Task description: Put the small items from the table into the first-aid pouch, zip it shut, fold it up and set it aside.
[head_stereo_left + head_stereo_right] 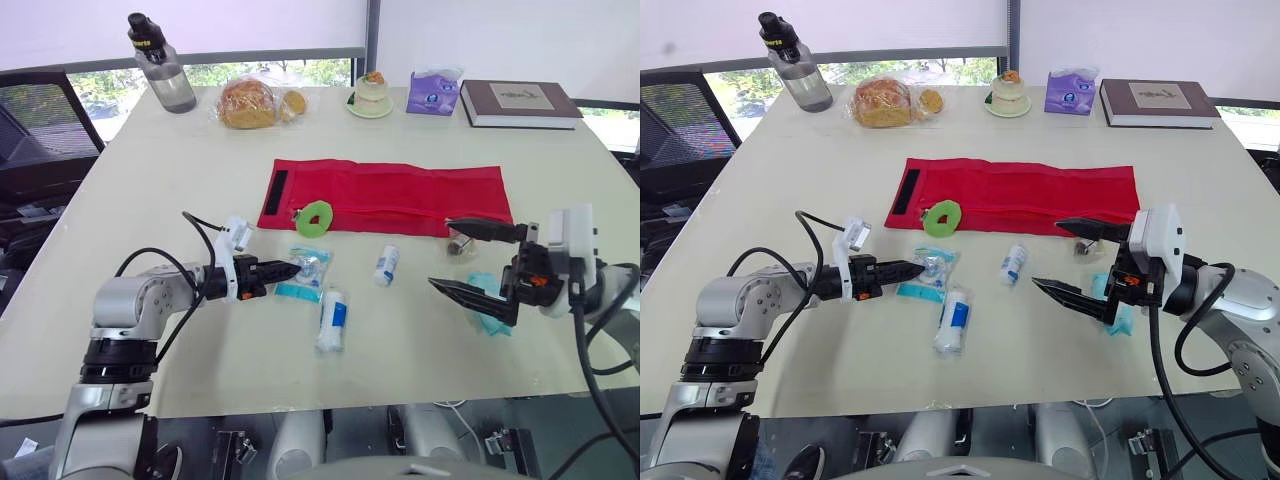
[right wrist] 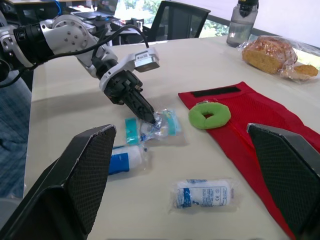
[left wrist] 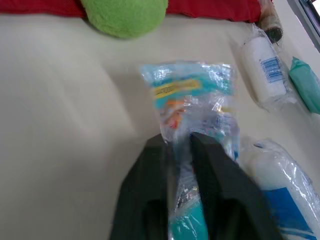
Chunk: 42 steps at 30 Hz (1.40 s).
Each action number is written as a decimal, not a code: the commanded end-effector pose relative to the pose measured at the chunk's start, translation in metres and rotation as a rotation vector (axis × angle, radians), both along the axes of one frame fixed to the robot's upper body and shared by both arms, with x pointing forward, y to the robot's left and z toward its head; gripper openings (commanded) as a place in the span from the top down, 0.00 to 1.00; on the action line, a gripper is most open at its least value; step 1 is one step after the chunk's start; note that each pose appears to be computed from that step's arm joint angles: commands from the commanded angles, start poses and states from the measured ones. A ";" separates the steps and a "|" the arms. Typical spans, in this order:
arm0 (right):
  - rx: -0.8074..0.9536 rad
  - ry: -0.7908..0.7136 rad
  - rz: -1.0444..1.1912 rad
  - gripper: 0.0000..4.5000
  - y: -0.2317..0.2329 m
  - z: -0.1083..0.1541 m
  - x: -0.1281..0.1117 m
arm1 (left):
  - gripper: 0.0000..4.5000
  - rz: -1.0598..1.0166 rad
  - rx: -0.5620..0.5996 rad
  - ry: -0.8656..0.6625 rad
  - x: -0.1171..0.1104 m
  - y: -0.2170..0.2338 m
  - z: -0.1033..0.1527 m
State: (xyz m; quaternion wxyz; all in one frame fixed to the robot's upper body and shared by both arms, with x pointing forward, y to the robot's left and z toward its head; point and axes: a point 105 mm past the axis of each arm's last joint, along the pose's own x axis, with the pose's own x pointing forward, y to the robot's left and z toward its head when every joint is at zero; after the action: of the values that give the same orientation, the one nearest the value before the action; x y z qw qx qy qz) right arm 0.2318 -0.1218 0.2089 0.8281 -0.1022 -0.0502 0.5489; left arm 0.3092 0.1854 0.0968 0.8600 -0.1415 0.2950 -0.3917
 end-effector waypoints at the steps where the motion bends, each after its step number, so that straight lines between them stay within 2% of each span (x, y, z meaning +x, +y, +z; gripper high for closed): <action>1: 0.032 -0.020 0.006 0.00 0.005 0.009 -0.001 | 1.00 0.015 -0.038 -0.054 0.002 -0.001 0.011; 5: 0.079 0.028 -0.036 0.00 0.010 0.011 0.005 | 1.00 0.045 -0.100 -0.115 0.009 -0.004 0.026; 10: 0.200 0.166 -0.128 0.00 0.032 0.012 0.018 | 1.00 0.064 -0.274 -0.313 0.026 -0.039 0.087; 16: 0.293 0.308 -0.244 0.00 0.049 0.015 0.043 | 1.00 0.077 -0.394 -0.406 0.032 -0.072 0.125; 23: 0.432 0.435 -0.263 0.00 0.069 0.029 0.054 | 1.00 0.044 -0.471 -0.423 0.029 -0.096 0.143; 32: 0.470 0.444 -0.319 0.00 0.074 0.039 0.071 | 1.00 -0.002 -0.501 -0.419 0.025 -0.110 0.143; 33: 0.474 0.443 -0.326 0.09 0.074 0.039 0.072 | 1.00 -0.004 -0.501 -0.419 0.025 -0.110 0.143; 34: 0.476 0.443 -0.330 0.09 0.073 0.040 0.073 | 1.00 -0.007 -0.502 -0.419 0.024 -0.111 0.143; 35: 0.477 0.443 -0.332 0.14 0.073 0.040 0.074 | 1.00 -0.014 -0.504 -0.421 0.023 -0.111 0.143; 36: 0.479 0.443 -0.334 0.26 0.073 0.040 0.074 | 1.00 -0.020 -0.506 -0.423 0.022 -0.112 0.144; 38: 0.483 0.444 -0.335 0.39 0.073 0.040 0.075 | 1.00 -0.030 -0.505 -0.418 0.021 -0.113 0.143; 39: 0.485 0.444 -0.336 0.53 0.073 0.040 0.075 | 1.00 -0.035 -0.507 -0.417 0.020 -0.114 0.143; 40: 0.484 0.444 -0.337 0.59 0.073 0.040 0.075 | 1.00 -0.037 -0.510 -0.416 0.019 -0.114 0.143; 42: 0.479 0.441 -0.339 0.80 0.072 0.039 0.075 | 1.00 -0.037 -0.513 -0.418 0.019 -0.114 0.143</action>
State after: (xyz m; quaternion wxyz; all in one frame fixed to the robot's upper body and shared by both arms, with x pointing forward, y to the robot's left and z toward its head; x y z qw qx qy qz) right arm 0.3123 -0.0513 0.2336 0.9037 0.2078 0.0485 0.3712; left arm 0.3350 0.0743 0.2283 0.8372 -0.2729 0.0306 -0.4729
